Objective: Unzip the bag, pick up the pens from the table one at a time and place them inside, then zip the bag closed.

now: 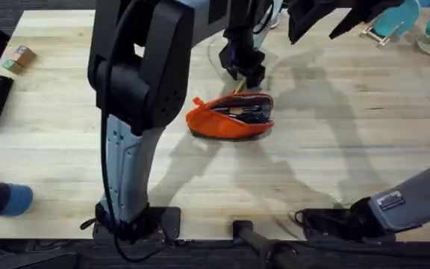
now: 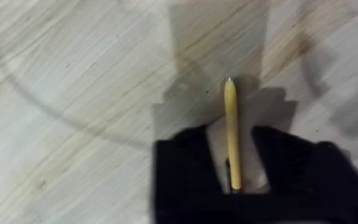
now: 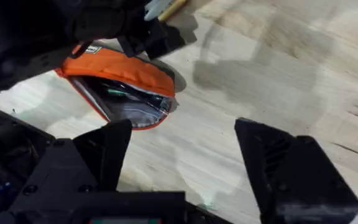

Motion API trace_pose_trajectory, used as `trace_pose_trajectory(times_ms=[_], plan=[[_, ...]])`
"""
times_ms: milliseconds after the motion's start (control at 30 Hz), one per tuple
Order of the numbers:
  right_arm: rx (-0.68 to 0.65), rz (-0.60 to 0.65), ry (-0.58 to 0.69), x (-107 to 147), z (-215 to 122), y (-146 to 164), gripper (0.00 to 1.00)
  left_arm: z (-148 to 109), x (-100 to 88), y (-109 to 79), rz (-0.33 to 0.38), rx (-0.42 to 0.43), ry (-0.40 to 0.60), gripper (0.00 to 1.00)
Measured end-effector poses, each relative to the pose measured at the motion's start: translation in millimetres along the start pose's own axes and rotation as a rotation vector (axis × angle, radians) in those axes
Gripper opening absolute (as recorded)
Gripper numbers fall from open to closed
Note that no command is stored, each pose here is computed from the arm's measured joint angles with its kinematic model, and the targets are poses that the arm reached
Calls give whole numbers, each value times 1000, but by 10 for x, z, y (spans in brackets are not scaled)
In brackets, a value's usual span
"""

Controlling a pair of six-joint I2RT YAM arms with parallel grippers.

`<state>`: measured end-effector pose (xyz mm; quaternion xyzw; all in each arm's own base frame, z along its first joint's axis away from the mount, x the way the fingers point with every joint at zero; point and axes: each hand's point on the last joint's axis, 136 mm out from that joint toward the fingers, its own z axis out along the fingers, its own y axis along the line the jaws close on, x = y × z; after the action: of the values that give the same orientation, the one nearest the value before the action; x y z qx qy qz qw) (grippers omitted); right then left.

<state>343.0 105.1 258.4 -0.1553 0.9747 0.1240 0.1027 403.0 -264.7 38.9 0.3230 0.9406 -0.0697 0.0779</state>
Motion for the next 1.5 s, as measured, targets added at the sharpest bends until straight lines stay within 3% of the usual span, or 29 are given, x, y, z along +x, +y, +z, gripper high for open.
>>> trace_pose_trajectory(times_ms=[100,133,467,700,900,1233,1500], plan=[[0,0,0,0,0,0,995,6,6,-20,0,12,3,83],[0,0,0,0,0,0,995,3,-7,-23,1,12,-2,53],[1,-1,-6,-10,-15,3,995,2,-6,-25,0,13,-2,44],[9,-21,-83,-133,-223,41,996,-3,-6,5,-11,24,-4,43],[9,-21,-86,-76,-367,83,996,-40,84,80,-40,35,45,43],[12,-45,-98,-82,-414,94,997,-401,-249,137,-36,20,-61,43],[2,-80,-91,-74,-391,208,996,-637,-157,113,-38,13,-49,43]])
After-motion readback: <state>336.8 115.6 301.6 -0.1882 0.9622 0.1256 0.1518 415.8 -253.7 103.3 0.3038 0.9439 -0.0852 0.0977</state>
